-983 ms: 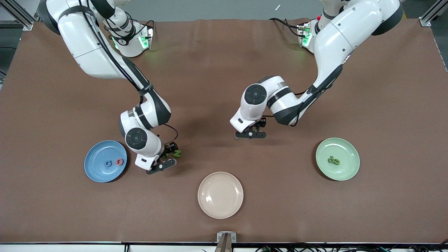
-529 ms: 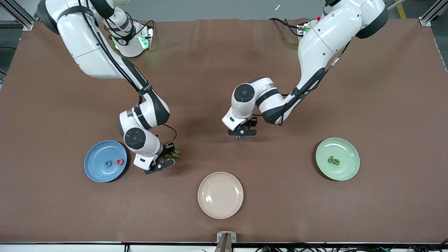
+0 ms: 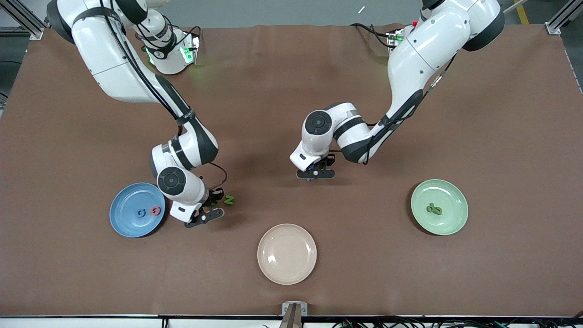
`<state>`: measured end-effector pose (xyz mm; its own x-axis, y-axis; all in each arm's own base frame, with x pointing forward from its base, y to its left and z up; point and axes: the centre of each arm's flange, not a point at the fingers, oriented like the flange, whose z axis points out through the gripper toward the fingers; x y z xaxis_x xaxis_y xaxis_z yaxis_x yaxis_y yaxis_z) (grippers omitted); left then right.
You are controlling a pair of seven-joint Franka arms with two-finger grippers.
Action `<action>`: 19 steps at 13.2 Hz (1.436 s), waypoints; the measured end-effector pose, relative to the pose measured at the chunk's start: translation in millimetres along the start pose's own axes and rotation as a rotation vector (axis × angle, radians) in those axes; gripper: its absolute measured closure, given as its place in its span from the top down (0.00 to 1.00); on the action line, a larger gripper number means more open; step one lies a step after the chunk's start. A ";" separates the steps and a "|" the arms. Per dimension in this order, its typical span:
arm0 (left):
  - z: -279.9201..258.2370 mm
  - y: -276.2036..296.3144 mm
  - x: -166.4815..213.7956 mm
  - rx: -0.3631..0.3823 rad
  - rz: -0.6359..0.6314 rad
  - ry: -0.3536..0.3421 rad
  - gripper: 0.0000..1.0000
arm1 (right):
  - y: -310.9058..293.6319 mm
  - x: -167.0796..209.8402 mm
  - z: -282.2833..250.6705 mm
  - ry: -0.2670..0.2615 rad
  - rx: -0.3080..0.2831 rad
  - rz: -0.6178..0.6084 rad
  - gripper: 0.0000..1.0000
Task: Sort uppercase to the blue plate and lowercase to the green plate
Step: 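Place the green B on the blue plate while the left gripper grasps blue x, then place the x on the green plate while the right gripper reaches the green Z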
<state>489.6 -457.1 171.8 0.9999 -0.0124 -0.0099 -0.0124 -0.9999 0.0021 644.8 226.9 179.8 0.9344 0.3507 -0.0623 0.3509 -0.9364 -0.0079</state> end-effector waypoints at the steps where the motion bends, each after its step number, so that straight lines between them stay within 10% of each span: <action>1: -0.2 0.3 0.4 -0.001 0.000 0.001 0.60 | 4.7 1.0 -3.0 0.004 -0.002 0.006 0.28; 5: -4.1 1.9 3.1 -0.007 -0.012 0.006 0.27 | 82.6 2.9 -63.0 -0.007 -0.021 -0.070 0.28; 12: -36.4 -40.3 46.7 0.025 -0.105 0.040 0.27 | 222.4 -51.8 -56.6 -0.139 0.045 -0.265 0.28; 19: -78.9 -129.3 100.3 0.092 -0.116 0.063 0.27 | 195.3 -47.3 -54.9 -0.137 0.095 -0.194 0.99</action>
<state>592.2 -328.8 249.4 0.9933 0.1005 0.0576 0.1053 -0.9907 -0.0866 672.5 28.2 236.0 0.8308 0.5250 -0.1850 0.5096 -0.8511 -0.1264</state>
